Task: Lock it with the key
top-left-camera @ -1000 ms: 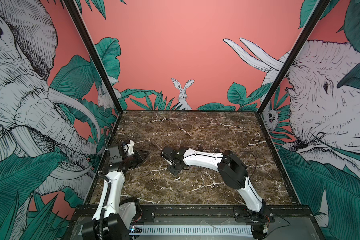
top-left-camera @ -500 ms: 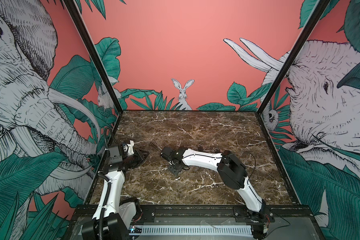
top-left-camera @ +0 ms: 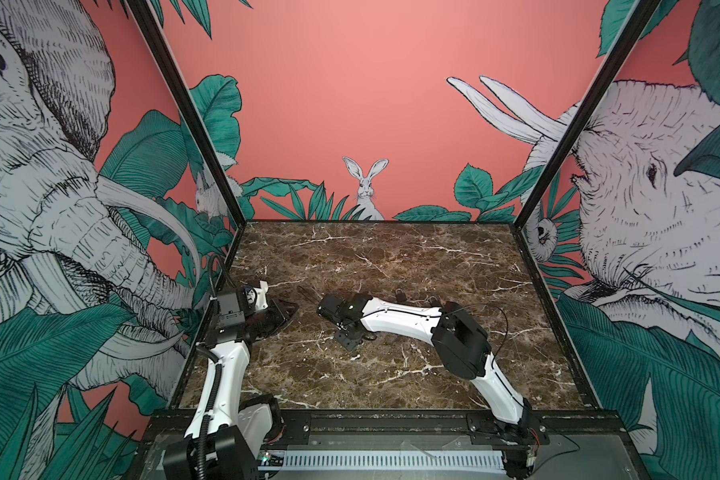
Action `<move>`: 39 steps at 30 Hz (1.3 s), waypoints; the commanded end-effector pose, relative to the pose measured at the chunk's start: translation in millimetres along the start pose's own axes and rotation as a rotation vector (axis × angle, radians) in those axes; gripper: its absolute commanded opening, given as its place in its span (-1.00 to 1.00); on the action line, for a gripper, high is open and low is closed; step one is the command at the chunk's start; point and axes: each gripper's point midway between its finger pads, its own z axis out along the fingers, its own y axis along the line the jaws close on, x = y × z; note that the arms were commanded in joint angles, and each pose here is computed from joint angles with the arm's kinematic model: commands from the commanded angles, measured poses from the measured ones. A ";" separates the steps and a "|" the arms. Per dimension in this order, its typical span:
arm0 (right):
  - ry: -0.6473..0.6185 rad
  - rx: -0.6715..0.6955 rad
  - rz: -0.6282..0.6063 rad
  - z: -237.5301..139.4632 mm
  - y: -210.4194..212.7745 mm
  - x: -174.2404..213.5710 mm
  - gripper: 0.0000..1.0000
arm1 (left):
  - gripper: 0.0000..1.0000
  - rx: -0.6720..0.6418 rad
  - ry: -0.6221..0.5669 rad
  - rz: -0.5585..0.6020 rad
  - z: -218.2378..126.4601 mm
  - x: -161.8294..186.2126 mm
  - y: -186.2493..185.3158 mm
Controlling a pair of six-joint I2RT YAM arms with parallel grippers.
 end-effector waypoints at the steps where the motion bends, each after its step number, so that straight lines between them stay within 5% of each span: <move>1: 0.033 0.030 0.006 5.4 -4.6 12.8 -0.49 | -0.47 0.018 -0.020 0.038 -4.4 -7.3 -7.4; 20: -0.223 -0.046 0.021 -127.9 -42.1 -3.1 -0.56 | -0.49 0.181 0.177 0.202 15.3 37.9 -81.5; 30: -0.281 -0.118 0.049 -152.2 -40.2 3.0 -0.56 | -0.38 0.329 0.280 0.301 43.6 68.1 -139.6; 39: -0.300 -0.119 0.062 -159.0 -43.9 4.3 -0.56 | -0.38 0.327 0.344 0.332 70.4 83.1 -152.3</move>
